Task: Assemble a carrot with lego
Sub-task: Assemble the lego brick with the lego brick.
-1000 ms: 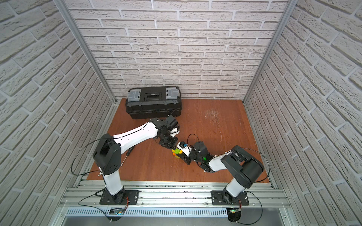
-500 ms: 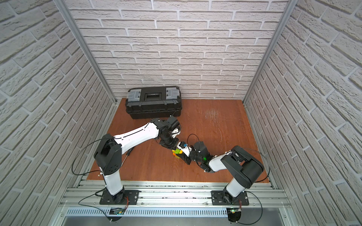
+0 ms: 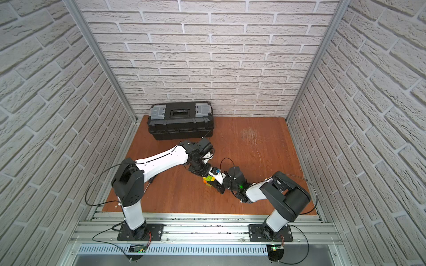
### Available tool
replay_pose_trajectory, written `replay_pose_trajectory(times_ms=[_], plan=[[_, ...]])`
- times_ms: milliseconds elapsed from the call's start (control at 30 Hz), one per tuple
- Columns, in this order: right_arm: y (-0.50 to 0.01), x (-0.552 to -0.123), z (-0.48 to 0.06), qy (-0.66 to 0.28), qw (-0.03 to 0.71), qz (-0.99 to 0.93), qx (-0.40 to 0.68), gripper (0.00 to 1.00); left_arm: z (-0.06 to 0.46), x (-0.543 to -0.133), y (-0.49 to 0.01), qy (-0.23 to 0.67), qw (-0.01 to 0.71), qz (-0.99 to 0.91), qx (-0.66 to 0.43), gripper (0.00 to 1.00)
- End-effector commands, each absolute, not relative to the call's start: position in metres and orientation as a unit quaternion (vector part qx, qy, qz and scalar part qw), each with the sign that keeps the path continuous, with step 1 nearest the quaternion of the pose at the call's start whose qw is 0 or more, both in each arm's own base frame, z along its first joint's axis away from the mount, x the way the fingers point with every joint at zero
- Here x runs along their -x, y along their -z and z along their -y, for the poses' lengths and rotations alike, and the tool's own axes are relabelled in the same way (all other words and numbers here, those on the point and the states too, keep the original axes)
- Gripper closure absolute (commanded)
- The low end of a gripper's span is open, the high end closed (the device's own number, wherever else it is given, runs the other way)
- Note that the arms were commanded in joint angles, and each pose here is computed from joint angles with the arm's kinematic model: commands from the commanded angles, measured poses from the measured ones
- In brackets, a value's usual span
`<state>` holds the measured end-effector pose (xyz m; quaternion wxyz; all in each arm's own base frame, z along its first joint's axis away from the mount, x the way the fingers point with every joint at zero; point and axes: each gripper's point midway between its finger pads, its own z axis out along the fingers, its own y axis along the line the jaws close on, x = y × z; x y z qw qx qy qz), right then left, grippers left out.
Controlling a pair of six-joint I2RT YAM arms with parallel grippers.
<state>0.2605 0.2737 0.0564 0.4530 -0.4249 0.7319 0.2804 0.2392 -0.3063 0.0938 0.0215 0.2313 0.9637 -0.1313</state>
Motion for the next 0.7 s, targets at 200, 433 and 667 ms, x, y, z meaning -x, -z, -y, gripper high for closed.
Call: replay_pose_trajectory(times_ms=[200, 433, 667], plan=[[-0.061, -0.260, -0.280, -0.294, 0.446, -0.734, 0.418, 0.87, 0.314, -0.241, -0.082, 0.122, 0.047, -0.967, -0.217, 0.02], [-0.065, -0.262, -0.283, -0.302, 0.429, -0.746, 0.411, 0.85, 0.296, -0.277, -0.161, 0.149, 0.187, -0.958, -0.161, 0.02], [-0.071, -0.266, -0.288, -0.310, 0.416, -0.753, 0.405, 0.85, 0.246, -0.292, -0.253, 0.227, 0.325, -0.916, -0.058, 0.02]])
